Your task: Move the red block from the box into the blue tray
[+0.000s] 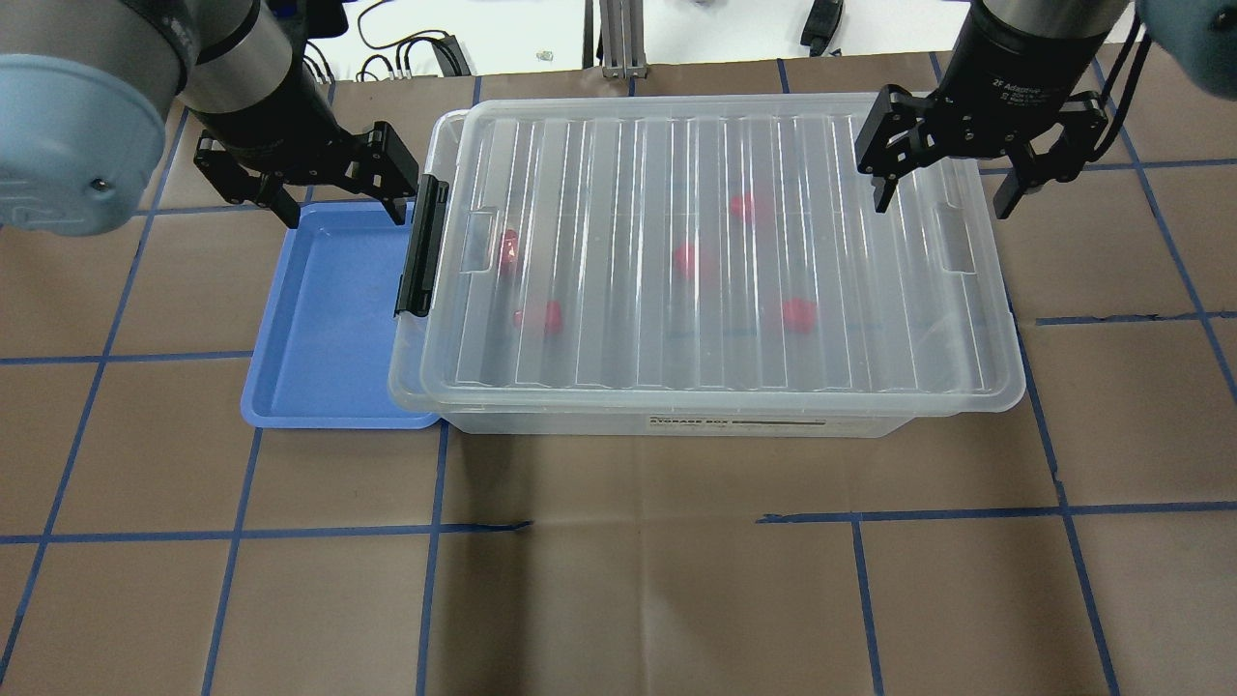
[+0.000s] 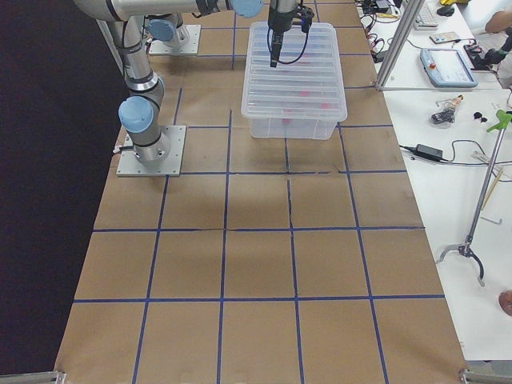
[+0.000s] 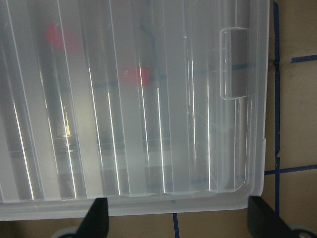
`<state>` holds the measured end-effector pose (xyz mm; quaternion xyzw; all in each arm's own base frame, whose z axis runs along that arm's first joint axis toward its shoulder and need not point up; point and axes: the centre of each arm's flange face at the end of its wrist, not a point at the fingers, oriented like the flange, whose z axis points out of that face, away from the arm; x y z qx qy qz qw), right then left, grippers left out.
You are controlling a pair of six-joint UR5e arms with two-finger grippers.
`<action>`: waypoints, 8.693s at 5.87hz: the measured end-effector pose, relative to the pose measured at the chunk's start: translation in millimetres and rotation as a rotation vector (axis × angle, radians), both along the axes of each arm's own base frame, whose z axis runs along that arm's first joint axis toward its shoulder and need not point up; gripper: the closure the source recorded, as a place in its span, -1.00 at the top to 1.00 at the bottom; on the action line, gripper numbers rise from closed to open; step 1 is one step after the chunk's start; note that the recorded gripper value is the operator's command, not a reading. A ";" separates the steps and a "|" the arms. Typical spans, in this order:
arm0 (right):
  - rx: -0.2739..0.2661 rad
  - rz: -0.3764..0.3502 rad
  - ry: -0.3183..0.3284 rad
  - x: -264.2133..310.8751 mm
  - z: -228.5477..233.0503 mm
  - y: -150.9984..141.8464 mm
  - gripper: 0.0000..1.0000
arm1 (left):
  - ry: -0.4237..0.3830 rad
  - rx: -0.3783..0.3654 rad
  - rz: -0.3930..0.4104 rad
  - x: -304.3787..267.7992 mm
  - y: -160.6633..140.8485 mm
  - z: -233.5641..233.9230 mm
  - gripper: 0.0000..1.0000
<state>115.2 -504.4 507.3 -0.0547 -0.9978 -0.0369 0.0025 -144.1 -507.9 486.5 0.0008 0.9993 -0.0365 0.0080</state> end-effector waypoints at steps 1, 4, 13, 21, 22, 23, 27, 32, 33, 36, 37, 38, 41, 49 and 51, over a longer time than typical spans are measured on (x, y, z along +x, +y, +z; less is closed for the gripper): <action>0.009 0.024 -0.005 -20.7 -5.0 -7.5 1.00 | 0.000 0.000 0.000 0.0 0.0 0.0 0.97; 0.067 0.056 -0.033 -93.0 -48.1 -35.5 1.00 | 0.001 -0.003 0.000 -0.1 -0.5 0.0 0.97; 0.143 0.082 -0.019 -145.8 -165.3 -21.2 1.00 | 0.000 -0.002 -0.002 -0.8 -0.5 -0.4 0.97; 0.120 0.135 0.071 -225.3 -162.2 -24.1 1.00 | 0.045 0.014 -0.531 -6.4 -9.8 -14.4 0.97; 0.109 0.148 0.080 -235.7 -159.5 -24.2 1.00 | 0.039 0.021 -0.712 -6.3 -15.8 -22.8 0.96; 0.102 0.156 0.092 -252.7 -156.7 -22.3 1.00 | 0.035 0.037 -0.875 -10.4 -24.2 -36.6 0.96; 0.103 0.159 0.102 -313.3 -150.5 -6.3 1.00 | 0.014 0.039 -1.303 -62.7 -50.3 -94.5 0.96; -0.009 0.108 0.172 -281.5 -45.2 -30.9 1.00 | 0.037 0.084 -1.481 -94.3 -81.7 -224.5 0.95; -0.022 0.078 0.174 -231.8 -15.6 -37.9 1.00 | 0.036 0.083 -1.493 -94.3 -81.7 -251.1 0.95; -0.052 -0.011 0.055 -63.3 23.8 -38.8 1.00 | 0.044 0.091 -1.499 -95.8 -83.2 -308.8 -0.71; -0.045 -0.027 0.035 -22.4 22.0 -33.1 1.00 | 0.044 0.090 -1.499 -96.5 -84.5 -311.3 -0.89; -0.031 -0.027 0.028 -1.5 15.5 -28.9 1.00 | 0.040 0.084 -1.500 -97.2 -86.1 -308.4 -0.89; 0.008 -0.005 0.019 6.3 -2.6 -19.1 1.00 | 0.004 0.024 -1.488 -95.2 -76.0 -213.3 -0.89; 0.046 -0.042 0.064 -221.7 -19.6 -33.8 1.00 | 0.085 0.033 -1.629 152.1 -88.8 -192.2 -0.91; 0.085 -0.010 0.109 -323.1 -63.6 -44.3 1.00 | 0.075 0.008 -1.637 154.5 -78.3 -249.2 -0.89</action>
